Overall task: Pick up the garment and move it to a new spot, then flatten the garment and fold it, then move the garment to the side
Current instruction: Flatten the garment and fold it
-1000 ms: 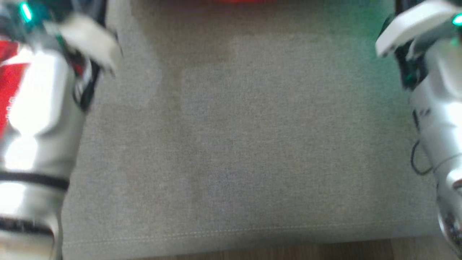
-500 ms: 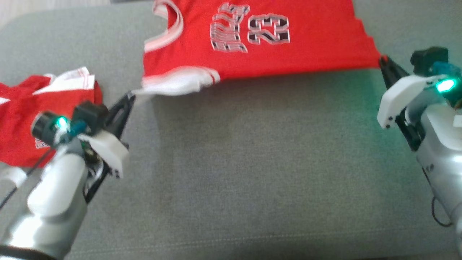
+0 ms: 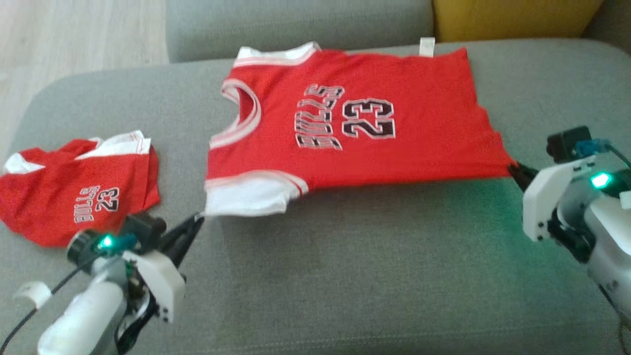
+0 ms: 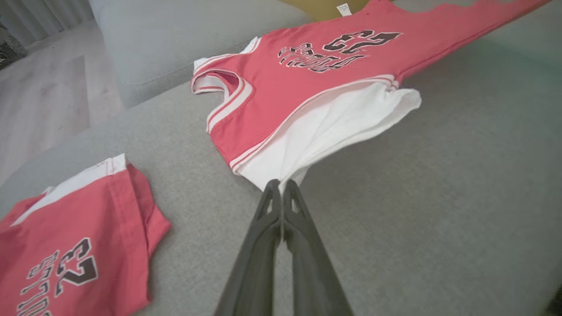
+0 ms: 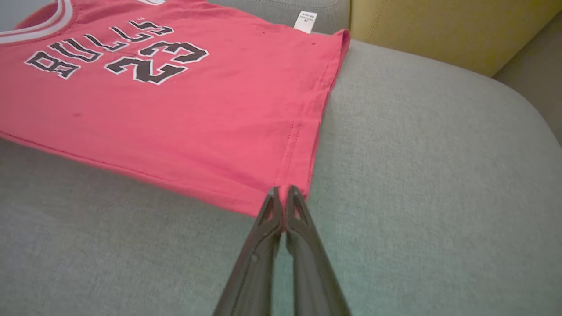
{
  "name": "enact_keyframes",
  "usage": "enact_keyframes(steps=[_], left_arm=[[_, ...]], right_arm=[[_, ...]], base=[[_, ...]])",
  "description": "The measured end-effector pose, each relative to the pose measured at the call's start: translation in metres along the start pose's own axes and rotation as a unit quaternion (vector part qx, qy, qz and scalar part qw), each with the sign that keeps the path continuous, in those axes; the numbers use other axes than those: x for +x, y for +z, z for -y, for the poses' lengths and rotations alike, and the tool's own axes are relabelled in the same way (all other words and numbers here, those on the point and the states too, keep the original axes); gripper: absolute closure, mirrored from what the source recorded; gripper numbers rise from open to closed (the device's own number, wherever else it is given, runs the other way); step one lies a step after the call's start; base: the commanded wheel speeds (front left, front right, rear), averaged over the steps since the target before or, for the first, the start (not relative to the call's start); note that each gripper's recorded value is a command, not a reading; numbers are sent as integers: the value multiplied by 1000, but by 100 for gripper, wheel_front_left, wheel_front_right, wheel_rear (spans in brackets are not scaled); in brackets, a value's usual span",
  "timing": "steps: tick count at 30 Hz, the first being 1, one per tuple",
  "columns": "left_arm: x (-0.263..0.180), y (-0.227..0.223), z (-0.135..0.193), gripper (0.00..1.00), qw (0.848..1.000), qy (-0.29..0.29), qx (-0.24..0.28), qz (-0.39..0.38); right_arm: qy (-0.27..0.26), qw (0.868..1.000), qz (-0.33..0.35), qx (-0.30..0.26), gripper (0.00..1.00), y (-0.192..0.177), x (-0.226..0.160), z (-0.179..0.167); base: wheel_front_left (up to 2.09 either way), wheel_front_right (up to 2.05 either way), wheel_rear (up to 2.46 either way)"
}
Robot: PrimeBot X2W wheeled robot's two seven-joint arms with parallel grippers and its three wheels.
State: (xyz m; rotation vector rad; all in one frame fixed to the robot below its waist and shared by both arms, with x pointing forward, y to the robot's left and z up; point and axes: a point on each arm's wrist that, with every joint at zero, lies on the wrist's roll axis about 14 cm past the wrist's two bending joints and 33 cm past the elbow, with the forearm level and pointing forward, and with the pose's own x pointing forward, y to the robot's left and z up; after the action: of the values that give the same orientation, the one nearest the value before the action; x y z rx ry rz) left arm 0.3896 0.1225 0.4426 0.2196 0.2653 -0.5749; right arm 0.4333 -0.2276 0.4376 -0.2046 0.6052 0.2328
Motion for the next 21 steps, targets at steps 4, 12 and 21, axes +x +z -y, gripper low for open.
enact_keyframes(steps=[4,12,21], left_arm=[[-15,-4,11,100,1000,-15,-10,-16],[-46,-18,38,100,995,-55,-53,-62],[-75,-14,63,100,989,-97,-80,-82]], right_arm=[[11,1000,-20,0,100,-12,-14,0],[58,995,-80,2,100,-44,-43,-18],[98,984,-146,1,100,-76,-76,-28]], base=[[0,0,0],[0,0,0],[0,0,0]])
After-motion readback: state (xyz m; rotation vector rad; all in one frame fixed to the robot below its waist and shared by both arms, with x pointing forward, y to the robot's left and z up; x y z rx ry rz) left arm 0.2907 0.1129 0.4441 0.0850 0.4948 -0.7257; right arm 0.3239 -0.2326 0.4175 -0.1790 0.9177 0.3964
